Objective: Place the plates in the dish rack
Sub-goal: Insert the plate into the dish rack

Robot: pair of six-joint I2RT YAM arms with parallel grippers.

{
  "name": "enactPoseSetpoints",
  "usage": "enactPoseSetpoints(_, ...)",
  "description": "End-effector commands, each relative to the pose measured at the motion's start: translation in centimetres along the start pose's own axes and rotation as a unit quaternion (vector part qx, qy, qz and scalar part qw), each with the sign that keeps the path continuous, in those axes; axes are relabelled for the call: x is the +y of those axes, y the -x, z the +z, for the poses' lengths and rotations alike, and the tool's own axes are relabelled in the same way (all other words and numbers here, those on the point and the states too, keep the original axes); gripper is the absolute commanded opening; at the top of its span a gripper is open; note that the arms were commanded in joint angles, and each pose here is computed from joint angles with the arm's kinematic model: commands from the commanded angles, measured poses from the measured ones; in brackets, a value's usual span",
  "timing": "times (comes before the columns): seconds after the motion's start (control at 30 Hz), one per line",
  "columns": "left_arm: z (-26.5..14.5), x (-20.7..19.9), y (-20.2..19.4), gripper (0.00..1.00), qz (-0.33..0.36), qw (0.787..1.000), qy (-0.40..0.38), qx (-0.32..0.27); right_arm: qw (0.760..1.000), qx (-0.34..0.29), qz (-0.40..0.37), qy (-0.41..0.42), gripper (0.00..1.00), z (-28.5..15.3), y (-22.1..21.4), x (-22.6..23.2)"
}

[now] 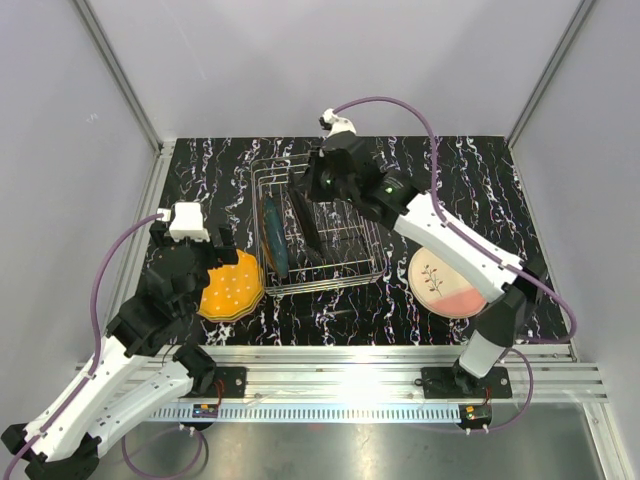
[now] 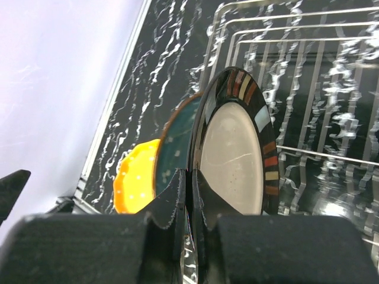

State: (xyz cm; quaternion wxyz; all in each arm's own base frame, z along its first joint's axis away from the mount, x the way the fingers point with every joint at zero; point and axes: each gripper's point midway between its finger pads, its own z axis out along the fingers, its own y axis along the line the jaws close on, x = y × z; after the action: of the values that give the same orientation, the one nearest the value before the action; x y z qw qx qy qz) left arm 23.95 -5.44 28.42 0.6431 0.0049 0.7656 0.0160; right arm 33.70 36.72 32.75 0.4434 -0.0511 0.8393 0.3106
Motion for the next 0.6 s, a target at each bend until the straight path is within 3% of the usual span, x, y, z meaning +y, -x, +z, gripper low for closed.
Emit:
enactPoseSetpoints(0.0, 0.3, 0.1, 1.0, 0.99, -0.019, 1.0, 0.008, -0.022, 0.985, -0.111, 0.048, 0.124, 0.0, -2.8, 7.3, 7.8)
enactPoseSetpoints(0.57, 0.1, 0.1, 1.2, 0.99, -0.023, 0.999, 0.007, -0.026, 0.979, -0.114, 0.095, 0.143, 0.0, -1.0, 6.7, 10.8)
